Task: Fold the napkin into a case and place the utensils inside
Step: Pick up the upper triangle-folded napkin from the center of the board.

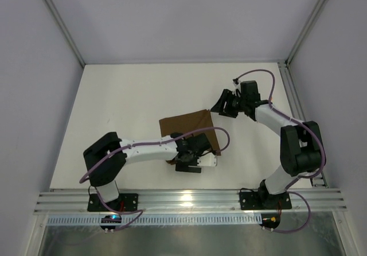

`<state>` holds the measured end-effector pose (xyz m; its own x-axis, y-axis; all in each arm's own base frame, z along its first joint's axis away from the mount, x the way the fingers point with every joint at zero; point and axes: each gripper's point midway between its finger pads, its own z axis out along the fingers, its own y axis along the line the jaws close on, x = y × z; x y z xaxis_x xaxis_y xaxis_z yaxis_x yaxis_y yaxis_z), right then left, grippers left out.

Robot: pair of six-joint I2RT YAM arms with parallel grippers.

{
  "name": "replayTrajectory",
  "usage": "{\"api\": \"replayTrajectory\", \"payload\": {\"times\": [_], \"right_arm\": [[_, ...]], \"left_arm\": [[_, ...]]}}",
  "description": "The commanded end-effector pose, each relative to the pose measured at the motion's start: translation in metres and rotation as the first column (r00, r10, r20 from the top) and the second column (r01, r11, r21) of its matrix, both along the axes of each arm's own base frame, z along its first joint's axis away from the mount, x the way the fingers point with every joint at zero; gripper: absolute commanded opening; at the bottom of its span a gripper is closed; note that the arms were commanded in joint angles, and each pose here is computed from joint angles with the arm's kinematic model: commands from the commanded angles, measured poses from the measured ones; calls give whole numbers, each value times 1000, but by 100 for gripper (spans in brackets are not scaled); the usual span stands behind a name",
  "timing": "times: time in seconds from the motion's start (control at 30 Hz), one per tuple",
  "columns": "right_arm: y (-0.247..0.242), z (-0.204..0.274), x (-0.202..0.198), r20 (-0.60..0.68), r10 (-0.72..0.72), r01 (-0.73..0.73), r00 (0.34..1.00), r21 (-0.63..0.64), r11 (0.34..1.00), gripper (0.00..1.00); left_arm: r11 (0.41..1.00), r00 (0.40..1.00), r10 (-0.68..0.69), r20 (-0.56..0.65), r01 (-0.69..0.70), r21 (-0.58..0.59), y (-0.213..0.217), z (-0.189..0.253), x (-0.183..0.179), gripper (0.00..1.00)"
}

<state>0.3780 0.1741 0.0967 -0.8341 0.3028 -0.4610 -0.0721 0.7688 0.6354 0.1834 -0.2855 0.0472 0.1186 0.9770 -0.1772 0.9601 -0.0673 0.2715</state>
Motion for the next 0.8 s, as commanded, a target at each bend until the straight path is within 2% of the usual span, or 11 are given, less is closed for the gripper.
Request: {"api": "replayTrajectory", "payload": {"times": [0.0, 0.13, 0.27, 0.4, 0.5, 0.6, 0.7, 0.73, 0.77], "right_arm": [[-1, 10, -16, 20, 51, -51, 998, -19, 999, 60], [-1, 12, -22, 25, 57, -56, 998, -16, 998, 60], [-1, 14, -26, 23, 71, -71, 997, -8, 997, 60], [-5, 27, -31, 46, 76, -76, 996, 15, 997, 60], [-12, 34, -34, 61, 68, -69, 996, 19, 997, 60], [-14, 52, -38, 114, 95, -100, 989, 40, 994, 60], [-13, 75, -41, 220, 150, -160, 964, 27, 987, 60], [-12, 87, -45, 275, 172, -184, 946, 18, 983, 60], [-11, 96, -45, 327, 193, -207, 925, 10, 978, 60]], "left_arm": [[1000, 1000, -1, 24, 1, -19, -10, -5, 1, 76], [999, 1000, -5, -30, 5, -31, -11, -5, -10, 75], [1000, 999, 20, 27, -20, 3, -4, -20, -2, 71], [997, 996, 53, 71, -57, 45, 5, -35, 5, 62], [997, 991, 64, 118, -69, 34, 7, -36, 10, 47], [997, 983, 75, 166, -78, 7, 4, -28, 18, 19], [998, 984, 55, 168, -52, -22, -1, -18, 18, 7], [998, 987, 55, 151, -47, -51, -3, -10, 19, 0], [998, 992, 50, 112, -45, -47, 1, -8, 15, 0]]}}
